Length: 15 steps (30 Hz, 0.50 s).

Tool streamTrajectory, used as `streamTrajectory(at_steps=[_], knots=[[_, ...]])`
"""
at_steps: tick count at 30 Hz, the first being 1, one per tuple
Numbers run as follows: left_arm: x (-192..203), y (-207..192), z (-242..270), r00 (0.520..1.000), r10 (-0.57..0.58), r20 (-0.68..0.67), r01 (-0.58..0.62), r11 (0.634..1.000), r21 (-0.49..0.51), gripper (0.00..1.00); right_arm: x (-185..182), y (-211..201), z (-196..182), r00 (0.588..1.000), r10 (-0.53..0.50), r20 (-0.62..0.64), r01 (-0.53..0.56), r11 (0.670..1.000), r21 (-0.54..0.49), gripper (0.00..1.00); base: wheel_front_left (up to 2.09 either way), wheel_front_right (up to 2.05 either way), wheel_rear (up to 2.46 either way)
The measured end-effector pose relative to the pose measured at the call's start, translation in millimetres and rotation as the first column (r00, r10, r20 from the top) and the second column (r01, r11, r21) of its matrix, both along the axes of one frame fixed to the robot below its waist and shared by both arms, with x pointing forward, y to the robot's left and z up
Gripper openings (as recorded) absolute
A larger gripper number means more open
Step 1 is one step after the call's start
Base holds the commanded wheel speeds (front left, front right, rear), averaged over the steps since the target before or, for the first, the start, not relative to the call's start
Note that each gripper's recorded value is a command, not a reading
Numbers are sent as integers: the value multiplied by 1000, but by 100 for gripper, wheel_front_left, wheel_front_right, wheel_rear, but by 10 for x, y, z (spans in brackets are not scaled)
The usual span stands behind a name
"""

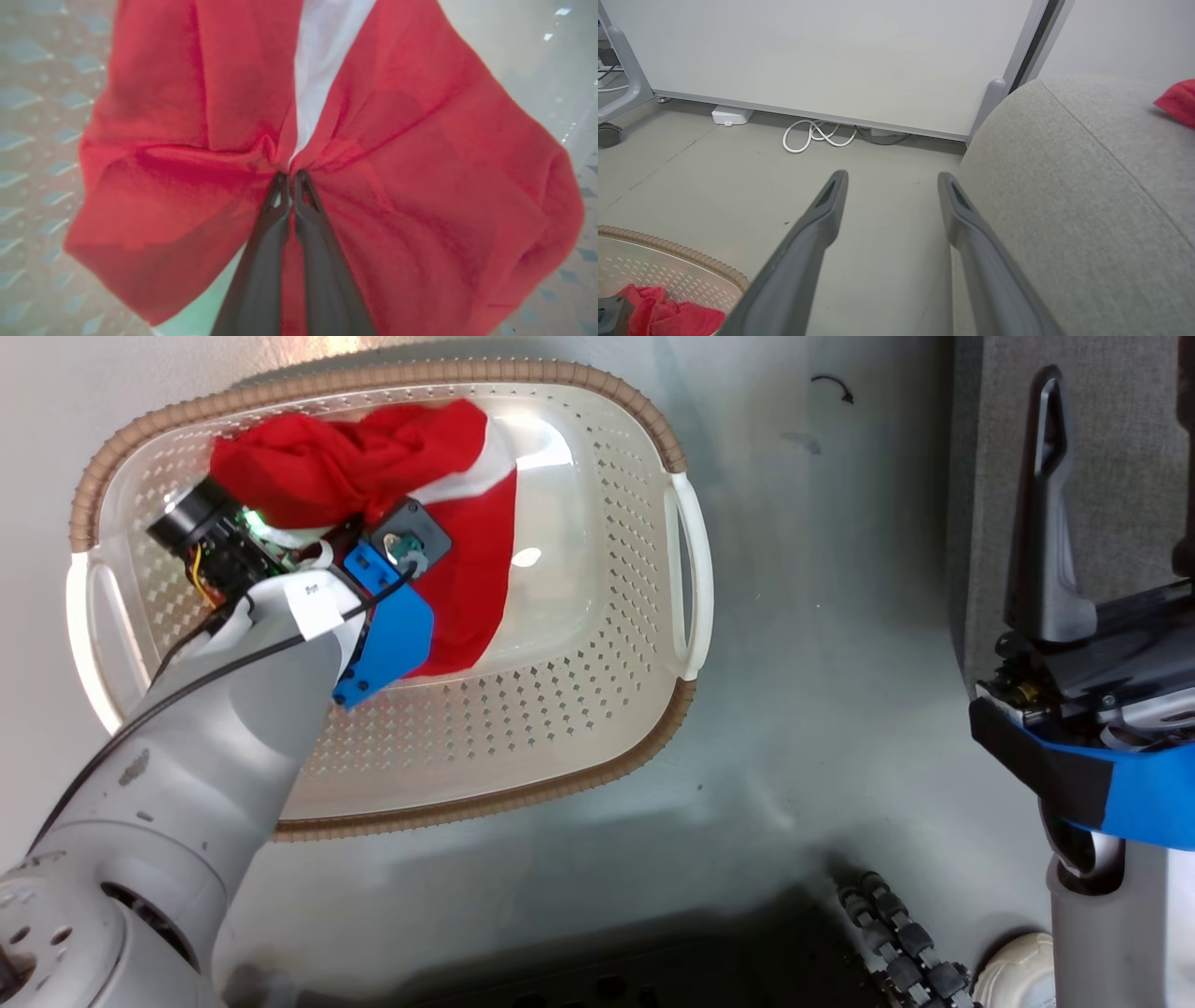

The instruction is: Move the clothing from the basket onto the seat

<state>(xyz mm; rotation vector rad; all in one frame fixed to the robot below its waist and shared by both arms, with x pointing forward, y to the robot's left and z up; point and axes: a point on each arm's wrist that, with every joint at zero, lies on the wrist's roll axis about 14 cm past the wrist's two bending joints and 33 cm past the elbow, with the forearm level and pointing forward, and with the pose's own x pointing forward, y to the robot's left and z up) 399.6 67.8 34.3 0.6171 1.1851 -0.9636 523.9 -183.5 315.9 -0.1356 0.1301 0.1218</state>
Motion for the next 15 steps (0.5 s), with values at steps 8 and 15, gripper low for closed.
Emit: streamTrajectory(at_steps=[8,15], knots=[[136,-139,24,999,5,35,-4,999,-34,0,55,30,0,1000,9,10,-9,1000,7,100,0,0,0],[172,-284,228,998,21,64,-15,995,-101,0,107,53,143,999,8,43,-9,1000,23,100,0,0,0]])
